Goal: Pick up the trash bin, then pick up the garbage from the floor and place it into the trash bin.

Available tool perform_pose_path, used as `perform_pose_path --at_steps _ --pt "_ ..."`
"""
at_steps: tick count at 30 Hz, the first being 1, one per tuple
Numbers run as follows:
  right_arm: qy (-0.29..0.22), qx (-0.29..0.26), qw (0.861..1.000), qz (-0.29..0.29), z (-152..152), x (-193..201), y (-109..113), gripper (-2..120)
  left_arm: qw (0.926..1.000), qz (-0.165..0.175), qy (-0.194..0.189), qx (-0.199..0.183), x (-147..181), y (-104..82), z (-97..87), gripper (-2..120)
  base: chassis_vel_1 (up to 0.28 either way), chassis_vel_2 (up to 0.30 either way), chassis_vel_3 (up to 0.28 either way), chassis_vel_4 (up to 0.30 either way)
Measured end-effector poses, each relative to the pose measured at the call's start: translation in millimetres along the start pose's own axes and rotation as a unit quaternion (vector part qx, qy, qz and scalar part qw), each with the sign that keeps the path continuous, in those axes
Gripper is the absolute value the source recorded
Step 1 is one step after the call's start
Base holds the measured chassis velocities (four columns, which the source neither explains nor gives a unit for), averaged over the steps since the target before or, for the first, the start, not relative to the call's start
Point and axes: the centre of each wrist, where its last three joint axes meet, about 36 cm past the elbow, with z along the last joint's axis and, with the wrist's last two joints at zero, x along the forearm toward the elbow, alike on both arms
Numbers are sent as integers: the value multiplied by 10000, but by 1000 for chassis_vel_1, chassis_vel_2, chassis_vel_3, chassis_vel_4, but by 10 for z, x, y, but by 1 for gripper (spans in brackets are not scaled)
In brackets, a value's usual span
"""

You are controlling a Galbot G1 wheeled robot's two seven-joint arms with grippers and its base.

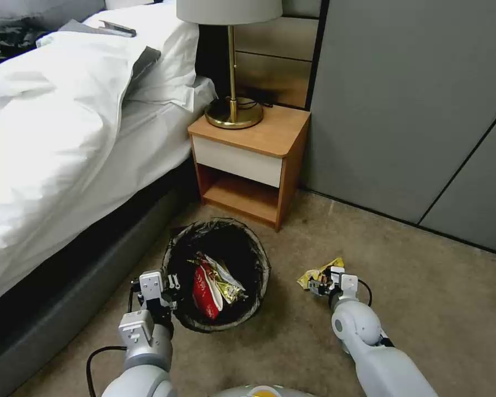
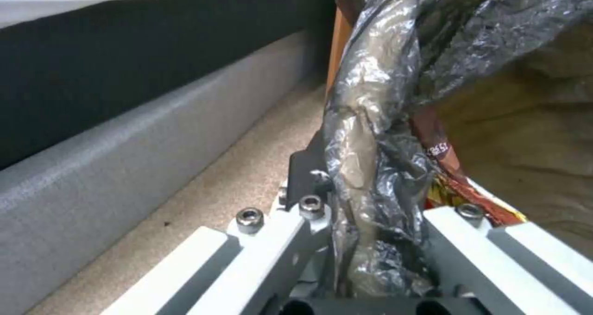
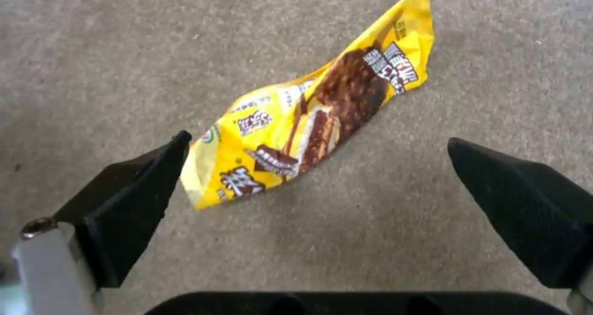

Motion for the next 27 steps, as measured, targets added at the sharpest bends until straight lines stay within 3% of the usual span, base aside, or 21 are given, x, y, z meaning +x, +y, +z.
perform_pose_path --at_steps 27 --pt "-70 -142 9999 -34 -70 -488 -3 100 10000 -3 39 -58 43 -6 34 0 0 0 0 0"
